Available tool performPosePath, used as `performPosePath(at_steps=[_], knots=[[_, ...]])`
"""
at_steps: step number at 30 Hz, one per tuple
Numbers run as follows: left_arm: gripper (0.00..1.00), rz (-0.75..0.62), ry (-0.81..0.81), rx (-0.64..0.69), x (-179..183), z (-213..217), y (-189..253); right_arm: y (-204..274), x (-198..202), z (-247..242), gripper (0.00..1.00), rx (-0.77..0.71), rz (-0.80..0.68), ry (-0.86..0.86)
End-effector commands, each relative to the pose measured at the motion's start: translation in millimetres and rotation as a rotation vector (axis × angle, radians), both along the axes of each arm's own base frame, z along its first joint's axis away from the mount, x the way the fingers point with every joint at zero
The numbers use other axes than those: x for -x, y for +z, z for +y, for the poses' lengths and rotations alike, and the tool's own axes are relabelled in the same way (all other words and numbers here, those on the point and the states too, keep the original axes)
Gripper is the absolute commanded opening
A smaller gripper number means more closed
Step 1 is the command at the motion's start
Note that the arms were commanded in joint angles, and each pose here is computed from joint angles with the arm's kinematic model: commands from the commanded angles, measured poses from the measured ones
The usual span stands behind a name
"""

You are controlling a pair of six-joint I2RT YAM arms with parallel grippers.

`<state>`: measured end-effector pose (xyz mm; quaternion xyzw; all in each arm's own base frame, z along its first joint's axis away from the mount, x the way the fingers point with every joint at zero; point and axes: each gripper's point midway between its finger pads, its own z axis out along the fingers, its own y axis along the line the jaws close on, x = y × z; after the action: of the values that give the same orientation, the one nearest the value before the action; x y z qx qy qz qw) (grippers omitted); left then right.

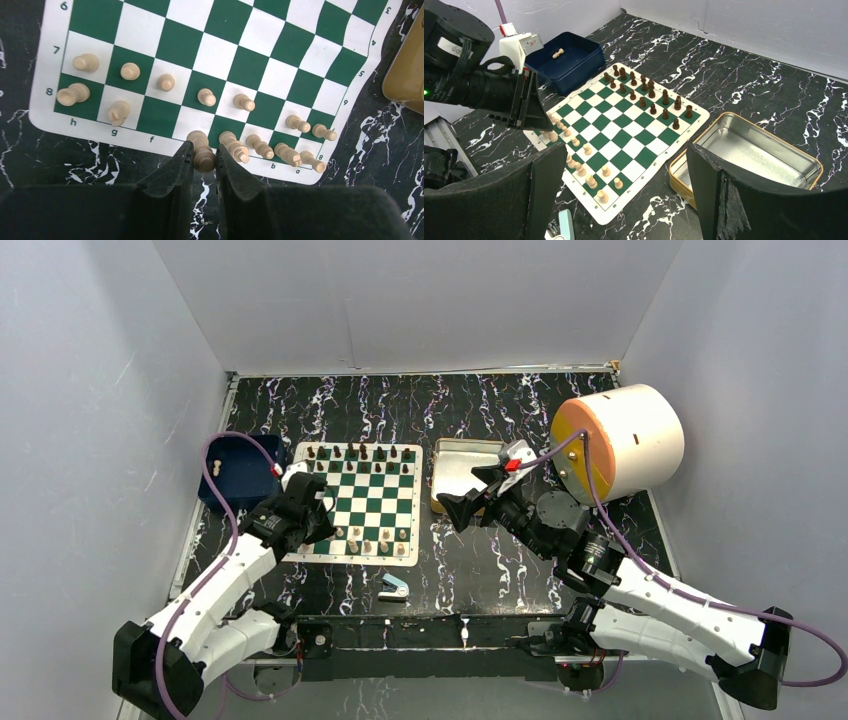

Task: Set up the chess pieces on the board
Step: Place the chess piece on the chessboard.

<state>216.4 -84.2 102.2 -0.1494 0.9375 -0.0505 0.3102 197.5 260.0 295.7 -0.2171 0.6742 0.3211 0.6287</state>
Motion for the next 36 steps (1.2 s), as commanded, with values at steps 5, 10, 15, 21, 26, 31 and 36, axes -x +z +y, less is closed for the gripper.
performPosePath(at_steps=[5, 10, 15, 21, 26, 31, 36], knots=[[0.05, -0.025, 0.049, 0.060, -4.1, -4.6, -11.4, 27.2, 0.0, -0.2, 0.99, -0.069, -0.060, 0.004], [0.05, -0.036, 0.043, 0.063, -2.6, -3.9, -21.1, 25.7, 1.1, -0.4, 0.99, -0.072, -0.055, 0.006], [0.05, -0.054, 0.035, 0.091, -4.2, -8.3, -26.2, 25.1, 0.3, 0.8, 0.99, -0.070, -0.042, 0.006], [0.05, -0.037, 0.032, 0.062, -2.9, -4.7, -35.3, 26.3, 0.1, 2.5, 0.99, -0.066, -0.046, 0.011], [0.05, -0.032, 0.020, 0.056, -2.1, -4.9, -40.8, 24.8, -0.8, 4.0, 0.99, -0.063, -0.038, 0.010], [0.05, -0.008, 0.010, 0.042, 1.0, -3.8, -47.0, 22.7, -0.4, 3.4, 0.99, -0.065, -0.030, 0.007], [0.05, -0.007, 0.013, 0.044, 1.1, -3.9, -49.3, 25.2, -0.4, 2.5, 0.99, -0.069, -0.035, 0.005]])
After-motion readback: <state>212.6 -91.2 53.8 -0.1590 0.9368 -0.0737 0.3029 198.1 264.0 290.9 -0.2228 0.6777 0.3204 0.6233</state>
